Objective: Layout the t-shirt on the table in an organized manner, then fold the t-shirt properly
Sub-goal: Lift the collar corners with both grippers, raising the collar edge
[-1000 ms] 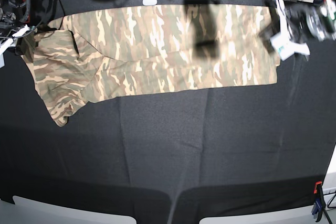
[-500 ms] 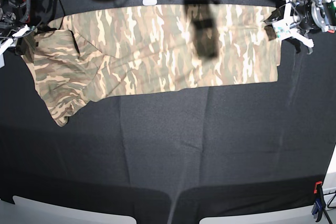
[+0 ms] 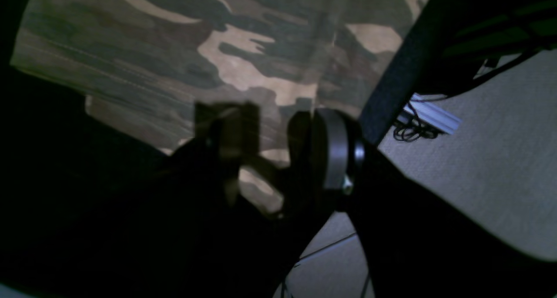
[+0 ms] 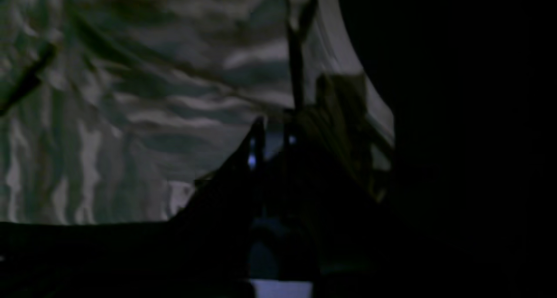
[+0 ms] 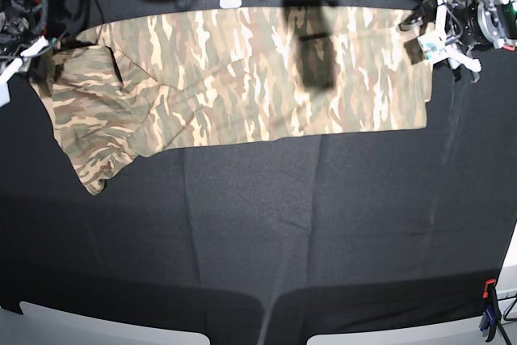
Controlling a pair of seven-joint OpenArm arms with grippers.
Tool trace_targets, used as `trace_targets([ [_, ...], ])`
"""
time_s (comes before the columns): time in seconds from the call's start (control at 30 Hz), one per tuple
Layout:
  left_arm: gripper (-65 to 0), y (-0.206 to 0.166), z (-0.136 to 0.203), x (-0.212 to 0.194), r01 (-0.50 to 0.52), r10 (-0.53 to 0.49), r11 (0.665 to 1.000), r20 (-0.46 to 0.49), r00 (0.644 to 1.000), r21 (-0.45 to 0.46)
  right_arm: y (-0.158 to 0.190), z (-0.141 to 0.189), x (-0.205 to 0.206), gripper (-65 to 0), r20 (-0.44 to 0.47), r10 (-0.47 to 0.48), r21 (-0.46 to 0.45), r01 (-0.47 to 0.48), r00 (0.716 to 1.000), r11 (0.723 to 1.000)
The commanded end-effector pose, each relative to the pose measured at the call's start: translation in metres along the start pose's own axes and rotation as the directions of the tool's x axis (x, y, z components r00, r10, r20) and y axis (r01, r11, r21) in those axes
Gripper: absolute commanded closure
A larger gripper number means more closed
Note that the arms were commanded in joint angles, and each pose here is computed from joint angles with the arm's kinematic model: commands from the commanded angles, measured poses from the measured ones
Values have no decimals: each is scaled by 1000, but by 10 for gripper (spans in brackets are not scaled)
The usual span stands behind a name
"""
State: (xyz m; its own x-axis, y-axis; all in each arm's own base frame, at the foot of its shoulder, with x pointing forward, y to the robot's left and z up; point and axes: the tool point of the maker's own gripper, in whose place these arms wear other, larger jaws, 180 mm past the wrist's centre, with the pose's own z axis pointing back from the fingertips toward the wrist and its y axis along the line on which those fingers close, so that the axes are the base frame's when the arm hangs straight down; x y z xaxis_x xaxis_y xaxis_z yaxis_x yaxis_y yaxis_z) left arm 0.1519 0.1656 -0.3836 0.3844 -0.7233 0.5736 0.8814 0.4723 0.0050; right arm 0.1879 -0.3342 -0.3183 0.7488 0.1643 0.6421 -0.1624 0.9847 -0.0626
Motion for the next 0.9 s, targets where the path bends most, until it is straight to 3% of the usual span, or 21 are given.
trace_targets([
  [0.0,-244,2,4,7,15,-15,1000,23,1000,1,-3,6,14,-11,33,28,-8,-28,999,1000],
  [0.07,-244,3,4,8,15,-15,1000,31,999,1,-2,7,18,-51,49,34,-9,-34,998,999],
  [0.13,-244,2,5,14,15,-15,1000,64,998,1,-2,8,27,-51,97,37,-10,-36,995,999],
  [0.27,-243,1,2,30,3,-4,1000,138,990,6,10,15,60,-51,272,-2,55,-14,962,998],
  [0.43,-243,-8,-10,43,-48,47,999,197,979,3,10,12,56,-51,188,128,-18,-127,974,992],
  [0.53,-243,-12,-17,47,-52,47,999,206,977,17,20,14,66,-51,158,249,-48,-245,955,968],
  [0.63,-243,-14,-22,49,-51,43,998,207,977,30,56,17,77,-51,144,384,3,-388,912,921],
  [0.77,-243,-18,-26,54,-67,59,997,226,972,28,109,14,56,-86,87,554,145,-560,828,816],
  [0.87,-243,-19,-27,56,-75,66,997,235,970,27,118,1,29,-132,5,673,177,-663,740,727],
])
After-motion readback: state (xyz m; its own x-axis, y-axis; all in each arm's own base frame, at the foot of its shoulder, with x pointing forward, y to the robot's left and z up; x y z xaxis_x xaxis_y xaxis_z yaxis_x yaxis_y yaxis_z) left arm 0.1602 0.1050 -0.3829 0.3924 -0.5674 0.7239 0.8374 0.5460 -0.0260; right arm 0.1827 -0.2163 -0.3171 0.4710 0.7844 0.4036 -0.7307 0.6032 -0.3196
